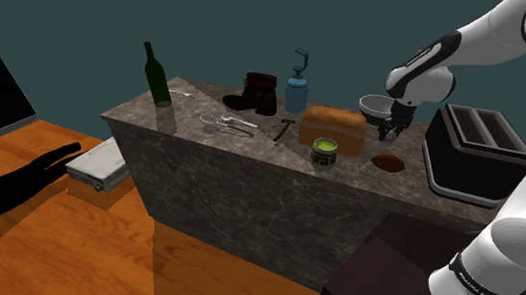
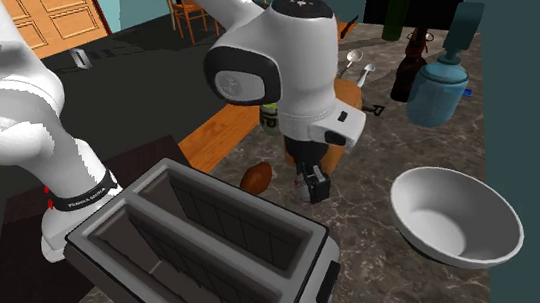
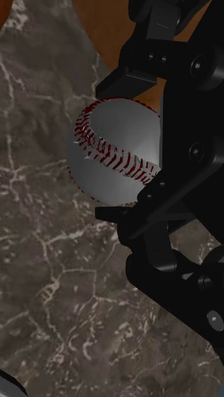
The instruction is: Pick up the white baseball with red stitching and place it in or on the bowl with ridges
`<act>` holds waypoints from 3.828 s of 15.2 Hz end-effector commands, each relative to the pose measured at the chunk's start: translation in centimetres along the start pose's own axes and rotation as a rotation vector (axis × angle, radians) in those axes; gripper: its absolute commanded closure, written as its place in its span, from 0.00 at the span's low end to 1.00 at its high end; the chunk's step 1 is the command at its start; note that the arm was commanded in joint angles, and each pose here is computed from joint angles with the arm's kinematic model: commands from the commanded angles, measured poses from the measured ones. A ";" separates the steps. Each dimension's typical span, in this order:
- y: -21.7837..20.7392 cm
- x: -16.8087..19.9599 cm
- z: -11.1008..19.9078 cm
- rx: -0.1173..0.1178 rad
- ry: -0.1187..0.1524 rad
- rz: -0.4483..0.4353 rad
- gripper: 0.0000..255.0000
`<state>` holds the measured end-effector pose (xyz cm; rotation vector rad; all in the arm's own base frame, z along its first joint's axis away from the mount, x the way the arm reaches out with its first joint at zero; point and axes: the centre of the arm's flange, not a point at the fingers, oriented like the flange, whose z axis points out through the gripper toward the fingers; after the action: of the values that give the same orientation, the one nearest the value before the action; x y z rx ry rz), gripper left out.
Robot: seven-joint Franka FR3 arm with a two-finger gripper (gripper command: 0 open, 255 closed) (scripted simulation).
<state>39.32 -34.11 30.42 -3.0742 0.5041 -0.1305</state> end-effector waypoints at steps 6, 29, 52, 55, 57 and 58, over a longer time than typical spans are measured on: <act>-0.2 0.3 -3.7 0.000 0.000 0.000 1.00; 1.8 4.3 -13.8 0.000 0.000 0.000 1.00; 14.2 19.7 -9.2 0.000 0.000 0.000 1.00; 14.2 19.6 -7.6 0.000 0.000 0.000 1.00; 14.3 19.5 -6.6 0.000 0.000 0.000 1.00; 14.3 19.4 -5.9 0.000 0.000 0.000 1.00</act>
<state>52.68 -53.90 37.84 -3.0741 0.5040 -0.1289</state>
